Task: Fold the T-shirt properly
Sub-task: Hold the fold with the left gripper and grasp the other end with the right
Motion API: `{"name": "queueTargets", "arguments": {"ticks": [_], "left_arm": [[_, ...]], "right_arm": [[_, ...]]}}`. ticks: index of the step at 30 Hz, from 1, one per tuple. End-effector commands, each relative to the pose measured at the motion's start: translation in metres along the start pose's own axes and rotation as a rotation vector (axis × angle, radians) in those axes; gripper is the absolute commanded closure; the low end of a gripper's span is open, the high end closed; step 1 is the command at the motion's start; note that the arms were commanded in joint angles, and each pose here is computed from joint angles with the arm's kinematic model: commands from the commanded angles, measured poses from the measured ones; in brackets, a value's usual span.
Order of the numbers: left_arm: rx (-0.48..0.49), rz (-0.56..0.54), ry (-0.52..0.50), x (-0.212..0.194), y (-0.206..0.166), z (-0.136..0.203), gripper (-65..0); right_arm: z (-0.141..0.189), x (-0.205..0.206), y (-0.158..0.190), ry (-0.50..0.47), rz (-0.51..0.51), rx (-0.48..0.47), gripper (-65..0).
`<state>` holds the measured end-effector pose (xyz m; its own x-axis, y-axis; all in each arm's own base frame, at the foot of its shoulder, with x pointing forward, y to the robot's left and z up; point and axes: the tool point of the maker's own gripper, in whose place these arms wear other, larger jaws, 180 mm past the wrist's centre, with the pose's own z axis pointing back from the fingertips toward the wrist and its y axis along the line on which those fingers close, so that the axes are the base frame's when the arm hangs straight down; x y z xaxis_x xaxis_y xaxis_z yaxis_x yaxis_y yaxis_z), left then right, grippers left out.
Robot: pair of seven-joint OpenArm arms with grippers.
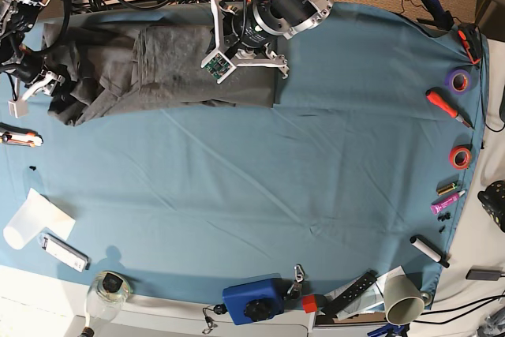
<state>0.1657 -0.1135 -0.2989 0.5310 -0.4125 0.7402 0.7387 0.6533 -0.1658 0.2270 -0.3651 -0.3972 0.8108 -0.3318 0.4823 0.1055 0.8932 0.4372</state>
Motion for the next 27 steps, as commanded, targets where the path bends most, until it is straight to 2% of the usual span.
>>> {"name": "queueTargets", "arguments": {"ticks": [1,6,10,17,20,22,24,27], "left_arm": [[-0.006,-0.006,-0.052,0.013,-0.004,0.004,0.0],[-0.006,-0.005,-0.053,0.013,-0.004,0.004,0.0],[-0.006,-0.006,-0.052,0.013,-0.004,0.004,0.0],[-0.006,-0.006,-0.048,0.012,-0.004,0.004,0.0],[-0.006,-0.005,-0.045,0.012,-0.004,0.004,0.0],[-0.005,-0.006,-0.030,0.009,-0.004,0.003,0.0],[-0.006,-0.005,-0.015,0.006,-0.004,0.003,0.0],[-0.008,-0.001,0.003,0.002,-0.005,0.003,0.0]], "right_arm": [[0.000,-0.045,-0.011,0.213,-0.004,-0.057,-33.0],[0.007,-0.039,-0.017,0.214,0.010,-0.079,0.0],[0.020,-0.009,-0.030,0.125,0.048,-0.128,0.0],[0.056,0.058,-0.061,0.022,0.163,-0.313,0.0],[0.071,0.086,-0.064,-0.028,0.183,-0.352,0.0],[0.076,0.093,-0.064,-0.029,0.185,-0.361,0.0],[0.076,0.086,-0.063,0.009,0.174,-0.353,0.0],[0.068,0.068,-0.052,0.078,0.152,-0.277,0.0]]}}
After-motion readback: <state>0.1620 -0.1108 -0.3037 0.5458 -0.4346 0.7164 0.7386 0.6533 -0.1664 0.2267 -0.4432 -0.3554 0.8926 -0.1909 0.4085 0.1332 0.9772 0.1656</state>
